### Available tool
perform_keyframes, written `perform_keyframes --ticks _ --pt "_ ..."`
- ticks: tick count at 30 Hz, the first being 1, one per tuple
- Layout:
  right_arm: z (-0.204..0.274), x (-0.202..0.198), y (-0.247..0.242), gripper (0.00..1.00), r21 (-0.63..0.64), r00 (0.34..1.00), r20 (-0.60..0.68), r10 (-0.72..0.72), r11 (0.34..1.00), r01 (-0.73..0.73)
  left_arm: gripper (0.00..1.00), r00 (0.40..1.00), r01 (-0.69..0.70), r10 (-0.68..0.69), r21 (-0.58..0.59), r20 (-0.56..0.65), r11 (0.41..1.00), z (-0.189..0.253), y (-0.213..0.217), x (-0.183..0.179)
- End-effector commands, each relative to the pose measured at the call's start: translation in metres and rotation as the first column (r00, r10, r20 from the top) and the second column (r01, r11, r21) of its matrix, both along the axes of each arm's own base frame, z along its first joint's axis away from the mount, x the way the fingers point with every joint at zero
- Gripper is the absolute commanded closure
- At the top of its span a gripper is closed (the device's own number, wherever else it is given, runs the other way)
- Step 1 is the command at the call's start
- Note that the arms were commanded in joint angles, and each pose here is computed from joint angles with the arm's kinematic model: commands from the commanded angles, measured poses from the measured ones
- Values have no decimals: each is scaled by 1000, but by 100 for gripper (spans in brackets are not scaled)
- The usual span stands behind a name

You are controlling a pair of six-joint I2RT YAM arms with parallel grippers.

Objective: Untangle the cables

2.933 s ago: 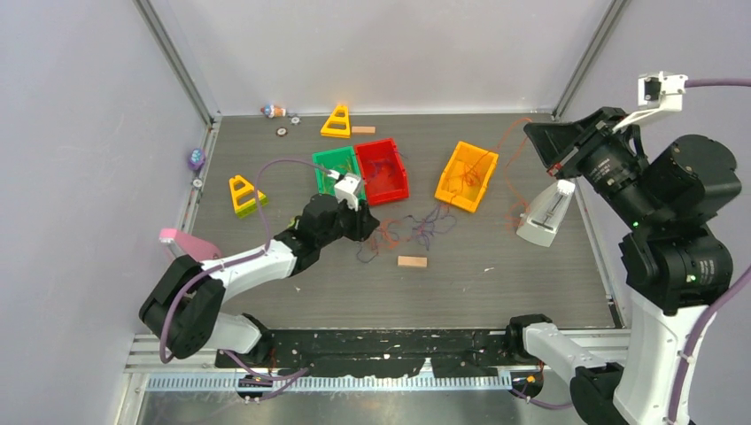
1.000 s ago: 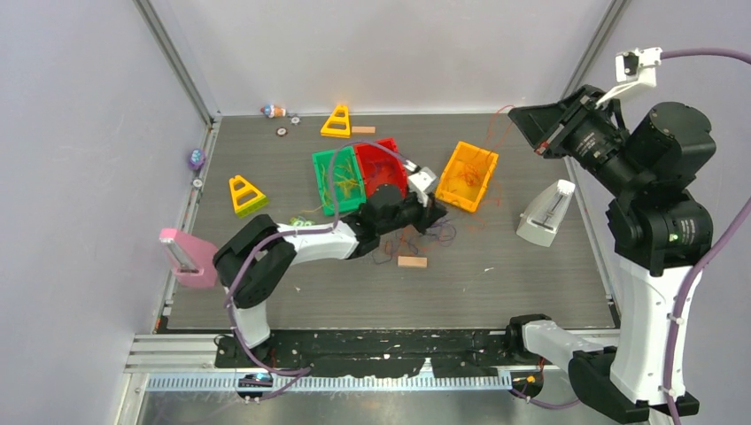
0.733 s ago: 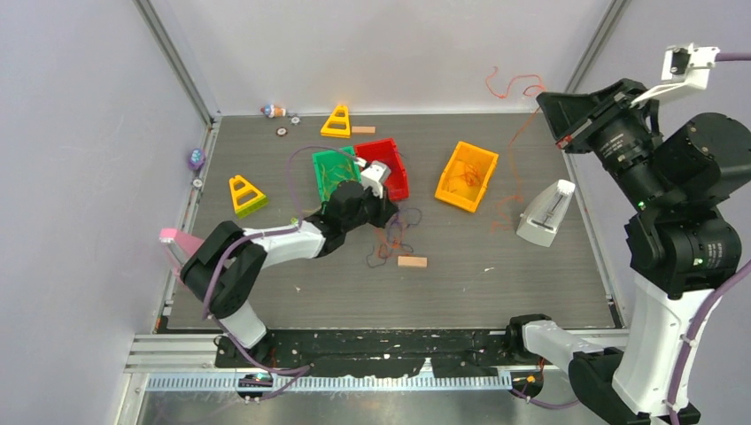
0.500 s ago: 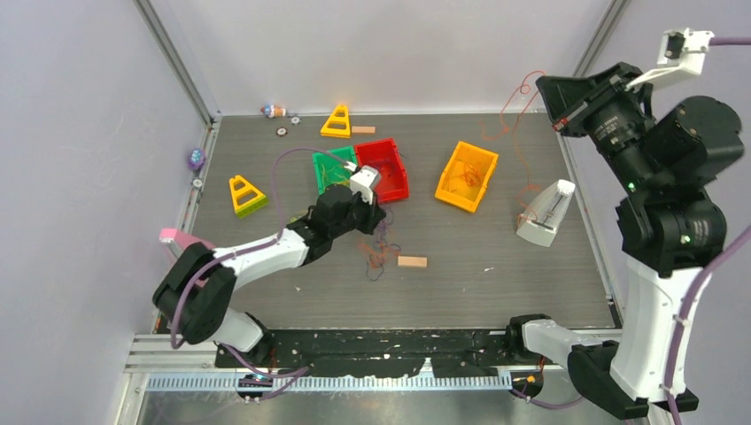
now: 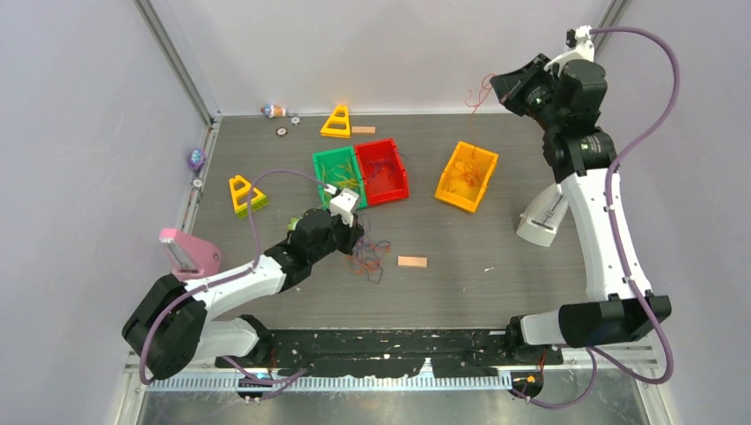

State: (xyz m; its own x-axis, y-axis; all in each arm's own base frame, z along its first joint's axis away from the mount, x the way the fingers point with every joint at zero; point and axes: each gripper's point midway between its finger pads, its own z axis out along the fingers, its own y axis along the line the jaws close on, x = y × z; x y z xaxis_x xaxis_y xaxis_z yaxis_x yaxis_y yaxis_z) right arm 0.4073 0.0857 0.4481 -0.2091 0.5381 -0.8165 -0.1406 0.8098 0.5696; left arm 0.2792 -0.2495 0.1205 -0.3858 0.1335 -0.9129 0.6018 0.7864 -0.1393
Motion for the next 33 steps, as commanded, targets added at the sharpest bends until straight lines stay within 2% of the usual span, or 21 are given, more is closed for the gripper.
perform_keyframes --ticks 1,8,11,14,19,25,33 --pt "42 23 3 94 54 979 203 1 998 -12 100 991 -5 19 -109 129 994 39 -5 9" --pt "5 77 -5 95 15 987 158 -19 1000 17 100 989 -16 33 -115 147 993 41 -1 9" --pt "-20 84 -12 94 5 993 115 -23 1000 23 100 989 -18 34 -112 146 994 40 -1 9" --pt "-56 79 -13 95 -7 998 61 -13 1000 13 100 989 -20 37 -110 146 994 39 -1 10" --pt "-88 57 -16 95 -46 1000 23 -19 999 20 100 990 -16 31 -111 141 994 39 -3 10" --pt "-152 32 -24 95 -101 994 -102 -47 994 37 100 990 -14 29 -109 138 994 39 -3 10" --pt "-203 32 -19 95 -84 973 -228 -22 996 3 100 989 -9 25 -109 145 994 40 -2 9"
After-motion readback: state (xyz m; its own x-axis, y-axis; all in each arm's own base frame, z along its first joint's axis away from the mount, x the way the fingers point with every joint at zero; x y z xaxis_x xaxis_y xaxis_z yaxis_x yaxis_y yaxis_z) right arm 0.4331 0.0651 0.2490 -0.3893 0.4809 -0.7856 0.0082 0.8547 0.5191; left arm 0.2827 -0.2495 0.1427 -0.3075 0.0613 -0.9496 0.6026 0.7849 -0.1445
